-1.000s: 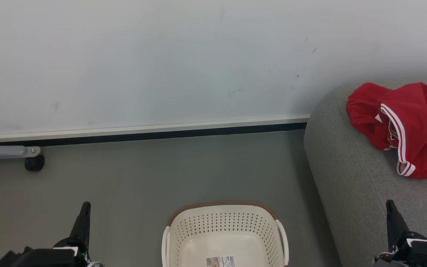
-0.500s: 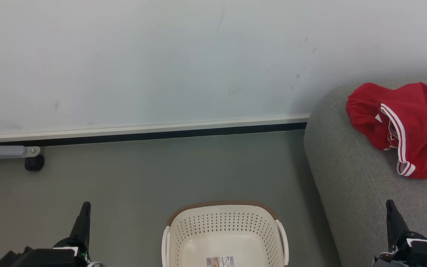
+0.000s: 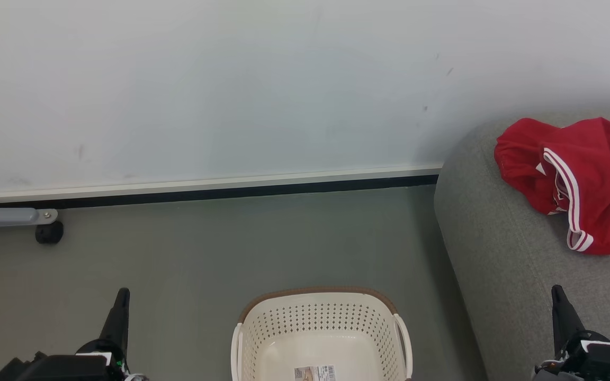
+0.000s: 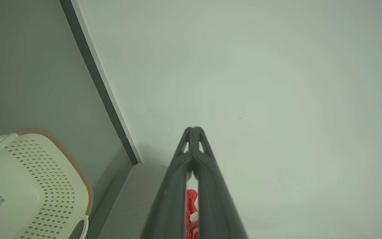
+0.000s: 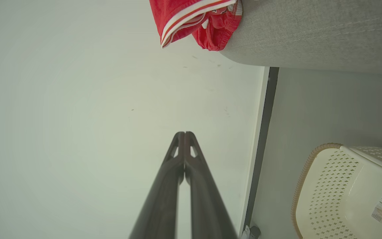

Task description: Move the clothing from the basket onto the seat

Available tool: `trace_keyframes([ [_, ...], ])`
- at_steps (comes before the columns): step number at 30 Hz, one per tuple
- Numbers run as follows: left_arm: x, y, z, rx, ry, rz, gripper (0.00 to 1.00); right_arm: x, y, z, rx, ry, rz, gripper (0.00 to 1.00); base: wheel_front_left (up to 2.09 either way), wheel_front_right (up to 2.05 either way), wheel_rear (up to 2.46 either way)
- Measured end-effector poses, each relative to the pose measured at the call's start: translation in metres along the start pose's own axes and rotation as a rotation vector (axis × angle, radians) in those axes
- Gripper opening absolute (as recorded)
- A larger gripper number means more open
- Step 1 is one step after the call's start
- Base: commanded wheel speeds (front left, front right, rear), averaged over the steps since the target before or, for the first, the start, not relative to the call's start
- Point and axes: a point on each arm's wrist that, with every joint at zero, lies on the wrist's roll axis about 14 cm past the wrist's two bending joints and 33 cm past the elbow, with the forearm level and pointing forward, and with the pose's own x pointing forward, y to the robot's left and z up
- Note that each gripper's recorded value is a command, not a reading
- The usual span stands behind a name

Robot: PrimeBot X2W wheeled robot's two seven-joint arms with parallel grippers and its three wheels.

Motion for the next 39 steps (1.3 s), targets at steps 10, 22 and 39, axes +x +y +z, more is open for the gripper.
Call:
trace_keyframes([
  [10,0.0000,0.0000,0.0000,0.000,0.000,0.000,0.00,0.0000,0.0000,0.0000,0.000,0.000,0.000,0.00,0.00,0.00,0.00],
  [22,0.0000,0.0000,-0.0001,0.000,0.000,0.000,0.00,0.0000,0.0000,0.0000,0.000,0.000,0.000,0.00,0.00,0.00,0.00],
  [39,0.0000,0.0000,-0.0001,0.000,0.000,0.000,0.00,0.0000,0.0000,0.0000,0.000,0.000,0.000,0.00,0.00,0.00,0.00],
])
